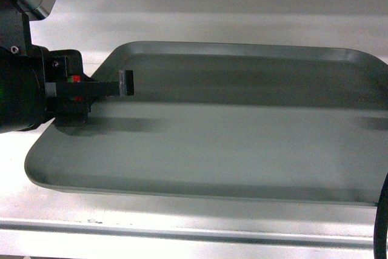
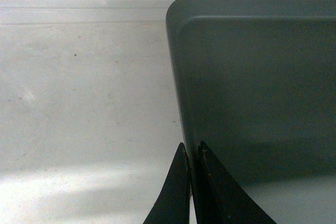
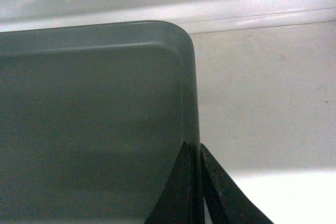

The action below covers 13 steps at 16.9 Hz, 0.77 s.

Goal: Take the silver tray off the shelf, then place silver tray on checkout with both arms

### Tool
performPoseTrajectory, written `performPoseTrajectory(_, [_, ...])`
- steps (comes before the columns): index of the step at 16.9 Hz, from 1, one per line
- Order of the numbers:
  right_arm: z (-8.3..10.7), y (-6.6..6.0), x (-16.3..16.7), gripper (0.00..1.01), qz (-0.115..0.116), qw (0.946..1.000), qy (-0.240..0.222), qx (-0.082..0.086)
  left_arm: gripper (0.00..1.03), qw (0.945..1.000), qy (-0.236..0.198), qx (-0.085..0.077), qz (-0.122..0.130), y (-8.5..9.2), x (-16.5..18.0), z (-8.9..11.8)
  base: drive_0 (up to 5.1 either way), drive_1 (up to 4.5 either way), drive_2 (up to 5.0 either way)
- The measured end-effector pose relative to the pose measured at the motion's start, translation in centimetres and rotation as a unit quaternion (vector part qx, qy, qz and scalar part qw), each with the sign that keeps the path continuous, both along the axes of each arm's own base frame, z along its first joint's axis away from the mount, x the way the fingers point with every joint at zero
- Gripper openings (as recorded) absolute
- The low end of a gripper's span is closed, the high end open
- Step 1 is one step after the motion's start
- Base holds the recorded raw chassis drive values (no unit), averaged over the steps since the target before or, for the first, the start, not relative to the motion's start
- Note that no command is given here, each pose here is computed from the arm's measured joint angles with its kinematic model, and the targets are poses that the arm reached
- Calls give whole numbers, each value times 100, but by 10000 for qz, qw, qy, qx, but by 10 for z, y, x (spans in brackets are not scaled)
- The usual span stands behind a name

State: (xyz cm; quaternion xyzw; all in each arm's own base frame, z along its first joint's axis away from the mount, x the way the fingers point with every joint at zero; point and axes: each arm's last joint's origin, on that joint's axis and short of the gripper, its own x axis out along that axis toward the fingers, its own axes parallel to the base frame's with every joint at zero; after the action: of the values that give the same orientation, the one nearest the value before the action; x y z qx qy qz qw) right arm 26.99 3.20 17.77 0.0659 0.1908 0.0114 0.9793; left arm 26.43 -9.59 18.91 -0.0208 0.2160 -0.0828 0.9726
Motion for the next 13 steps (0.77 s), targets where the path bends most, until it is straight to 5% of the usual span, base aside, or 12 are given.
performPoseTrajectory(6, [0,0,0,3,-11,10000,-19,-2,3,10000,-26,-13,-3,0,0,0,0,0,0])
performPoseTrajectory(13, [0,1,0,3,-7,10000,12,-14,3,10000,1,2,11,0,0,0,2,-401,405])
